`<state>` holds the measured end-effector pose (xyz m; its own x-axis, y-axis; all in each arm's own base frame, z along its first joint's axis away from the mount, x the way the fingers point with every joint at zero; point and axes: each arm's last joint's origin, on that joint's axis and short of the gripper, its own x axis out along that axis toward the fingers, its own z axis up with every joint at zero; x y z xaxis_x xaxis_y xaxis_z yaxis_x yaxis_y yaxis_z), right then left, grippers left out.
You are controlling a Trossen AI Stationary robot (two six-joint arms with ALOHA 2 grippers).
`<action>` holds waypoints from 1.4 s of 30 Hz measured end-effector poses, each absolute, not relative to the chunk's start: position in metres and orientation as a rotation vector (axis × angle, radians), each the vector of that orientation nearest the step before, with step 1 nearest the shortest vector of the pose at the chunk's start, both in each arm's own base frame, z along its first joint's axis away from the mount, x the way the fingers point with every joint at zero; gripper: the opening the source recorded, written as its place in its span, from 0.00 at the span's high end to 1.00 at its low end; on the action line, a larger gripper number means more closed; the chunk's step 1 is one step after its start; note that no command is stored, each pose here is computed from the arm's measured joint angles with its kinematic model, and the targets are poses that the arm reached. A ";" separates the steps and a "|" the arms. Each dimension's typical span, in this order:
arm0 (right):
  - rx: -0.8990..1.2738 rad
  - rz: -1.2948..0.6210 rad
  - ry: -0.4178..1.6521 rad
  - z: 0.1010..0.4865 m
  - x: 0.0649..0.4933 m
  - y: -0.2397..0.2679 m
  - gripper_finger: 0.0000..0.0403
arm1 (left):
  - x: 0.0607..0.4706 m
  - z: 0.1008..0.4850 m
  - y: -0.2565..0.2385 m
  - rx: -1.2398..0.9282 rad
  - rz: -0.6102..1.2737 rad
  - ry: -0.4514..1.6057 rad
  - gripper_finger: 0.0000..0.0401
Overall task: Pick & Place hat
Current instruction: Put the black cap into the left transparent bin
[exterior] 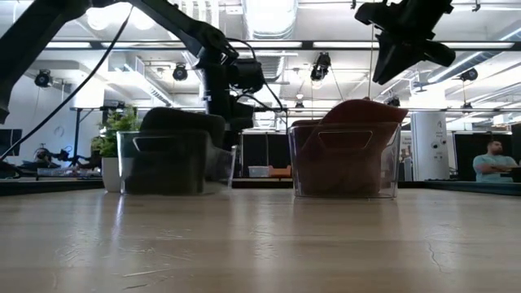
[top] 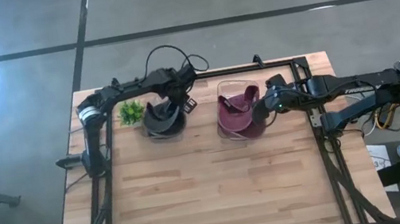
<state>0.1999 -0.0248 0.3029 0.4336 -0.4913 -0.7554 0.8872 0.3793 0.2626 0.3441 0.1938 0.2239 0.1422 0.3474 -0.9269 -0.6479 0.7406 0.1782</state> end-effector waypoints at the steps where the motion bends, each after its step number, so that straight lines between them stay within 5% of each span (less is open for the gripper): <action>1: 0.725 -0.961 0.641 0.303 0.200 -0.025 0.87 | 0.343 0.222 0.193 -0.295 0.734 1.235 0.70; 19: 0.685 -0.958 0.677 0.300 0.198 -0.025 0.87 | 0.344 0.224 0.191 -0.318 0.742 1.165 0.70; 32: 0.688 -0.962 0.721 0.293 0.195 -0.023 0.87 | 0.372 0.238 0.202 -0.437 0.753 0.808 0.70; 42: 0.677 -0.953 0.728 0.293 0.195 -0.022 0.87 | 0.360 0.280 0.201 -0.145 0.783 0.887 0.70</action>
